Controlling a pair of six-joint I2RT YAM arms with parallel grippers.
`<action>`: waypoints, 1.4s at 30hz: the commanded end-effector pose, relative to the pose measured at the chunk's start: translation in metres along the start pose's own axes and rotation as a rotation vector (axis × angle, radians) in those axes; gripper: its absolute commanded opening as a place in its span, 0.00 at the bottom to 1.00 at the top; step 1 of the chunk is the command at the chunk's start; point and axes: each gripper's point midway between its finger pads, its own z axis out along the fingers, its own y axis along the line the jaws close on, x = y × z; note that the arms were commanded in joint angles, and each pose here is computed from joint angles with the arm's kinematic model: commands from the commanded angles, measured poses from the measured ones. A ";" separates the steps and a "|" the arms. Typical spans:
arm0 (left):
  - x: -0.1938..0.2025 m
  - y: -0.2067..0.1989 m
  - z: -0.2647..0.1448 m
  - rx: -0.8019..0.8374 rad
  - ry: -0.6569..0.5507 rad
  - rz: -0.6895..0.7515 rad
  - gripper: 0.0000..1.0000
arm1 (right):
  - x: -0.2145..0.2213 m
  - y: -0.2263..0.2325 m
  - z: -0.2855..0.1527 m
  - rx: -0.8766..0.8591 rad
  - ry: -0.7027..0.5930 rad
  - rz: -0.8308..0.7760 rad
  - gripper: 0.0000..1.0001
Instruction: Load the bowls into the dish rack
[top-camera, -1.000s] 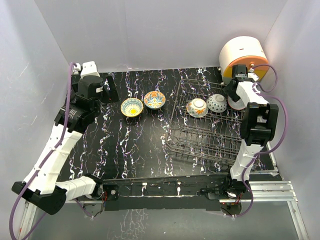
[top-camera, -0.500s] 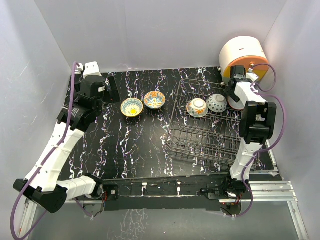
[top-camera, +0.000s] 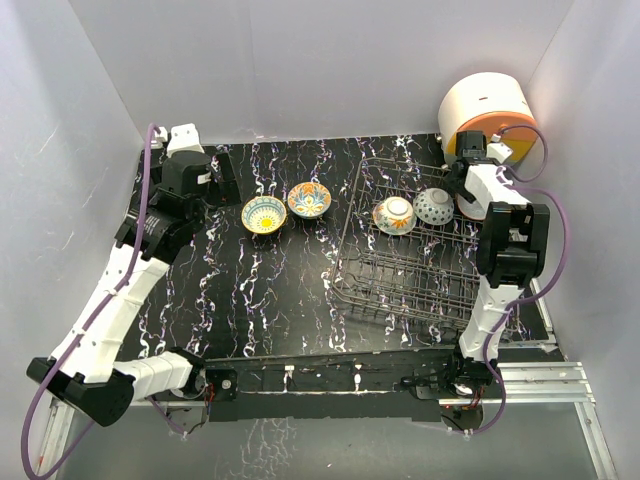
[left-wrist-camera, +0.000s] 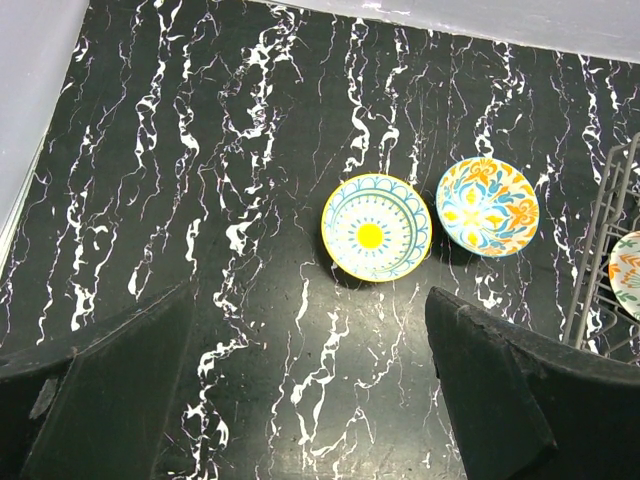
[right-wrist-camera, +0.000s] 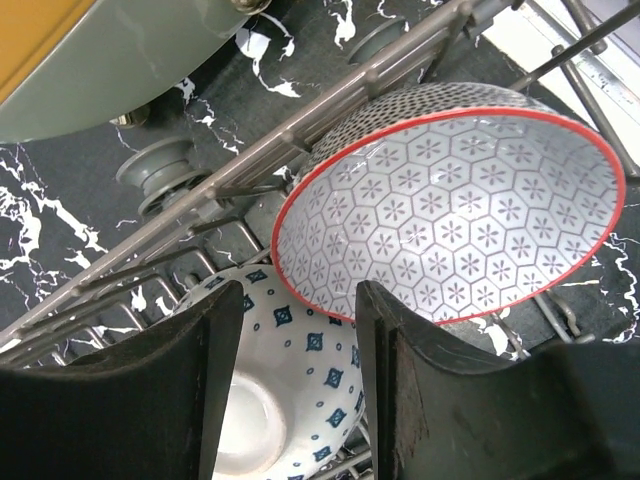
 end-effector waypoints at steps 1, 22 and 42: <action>0.003 0.000 0.002 0.002 0.002 0.009 0.97 | -0.029 0.012 -0.022 -0.043 -0.082 0.021 0.51; 0.039 -0.022 0.011 0.137 0.086 0.073 0.97 | -0.065 -0.055 -0.041 -0.077 -0.025 0.223 0.64; 0.039 -0.020 0.020 0.126 0.084 0.079 0.97 | -0.075 -0.019 -0.034 -0.166 -0.082 0.071 0.59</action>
